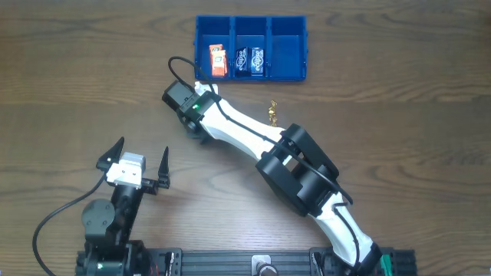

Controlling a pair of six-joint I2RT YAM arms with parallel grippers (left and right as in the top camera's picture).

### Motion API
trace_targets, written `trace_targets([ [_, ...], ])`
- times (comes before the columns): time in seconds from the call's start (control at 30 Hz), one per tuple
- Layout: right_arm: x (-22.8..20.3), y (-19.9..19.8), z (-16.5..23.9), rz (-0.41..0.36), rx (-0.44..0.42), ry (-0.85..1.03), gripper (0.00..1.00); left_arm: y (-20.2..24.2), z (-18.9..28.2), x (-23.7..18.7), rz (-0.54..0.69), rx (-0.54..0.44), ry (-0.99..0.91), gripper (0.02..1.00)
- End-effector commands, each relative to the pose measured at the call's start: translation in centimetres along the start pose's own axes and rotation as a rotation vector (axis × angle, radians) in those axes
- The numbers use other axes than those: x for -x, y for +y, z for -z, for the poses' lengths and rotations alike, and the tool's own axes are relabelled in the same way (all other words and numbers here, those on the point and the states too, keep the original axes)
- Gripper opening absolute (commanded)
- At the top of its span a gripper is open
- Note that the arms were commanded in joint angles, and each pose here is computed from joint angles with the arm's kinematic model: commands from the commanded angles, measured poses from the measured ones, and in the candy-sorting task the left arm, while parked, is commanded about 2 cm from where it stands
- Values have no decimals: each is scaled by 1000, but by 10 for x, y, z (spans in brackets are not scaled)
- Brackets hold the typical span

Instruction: Sort Candies Into Trays

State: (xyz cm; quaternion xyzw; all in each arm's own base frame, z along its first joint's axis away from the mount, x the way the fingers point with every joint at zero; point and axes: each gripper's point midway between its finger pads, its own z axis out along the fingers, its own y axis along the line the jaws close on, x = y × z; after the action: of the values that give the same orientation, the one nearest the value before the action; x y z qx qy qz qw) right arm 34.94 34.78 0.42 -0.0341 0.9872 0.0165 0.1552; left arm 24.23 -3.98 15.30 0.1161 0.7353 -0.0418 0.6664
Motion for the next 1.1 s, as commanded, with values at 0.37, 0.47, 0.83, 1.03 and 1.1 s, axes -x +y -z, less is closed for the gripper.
trace_targets([
  [0.37,-3,-3,-7,-7,-26,-2,194,-5,-1,-17,5,-24,50,996],
  [0.47,6,-2,1,7,-18,-22,180,-5,-1,-17,5,-24,50,998],
  [0.83,109,-83,143,-47,-130,-337,174,-5,-1,-17,5,-24,50,998],
  [1.03,173,-170,208,-146,-236,-554,215,-5,-1,-17,5,-24,50,996],
  [1.1,185,-191,207,-178,-250,-567,215,-5,-1,-17,5,-24,50,998],
])
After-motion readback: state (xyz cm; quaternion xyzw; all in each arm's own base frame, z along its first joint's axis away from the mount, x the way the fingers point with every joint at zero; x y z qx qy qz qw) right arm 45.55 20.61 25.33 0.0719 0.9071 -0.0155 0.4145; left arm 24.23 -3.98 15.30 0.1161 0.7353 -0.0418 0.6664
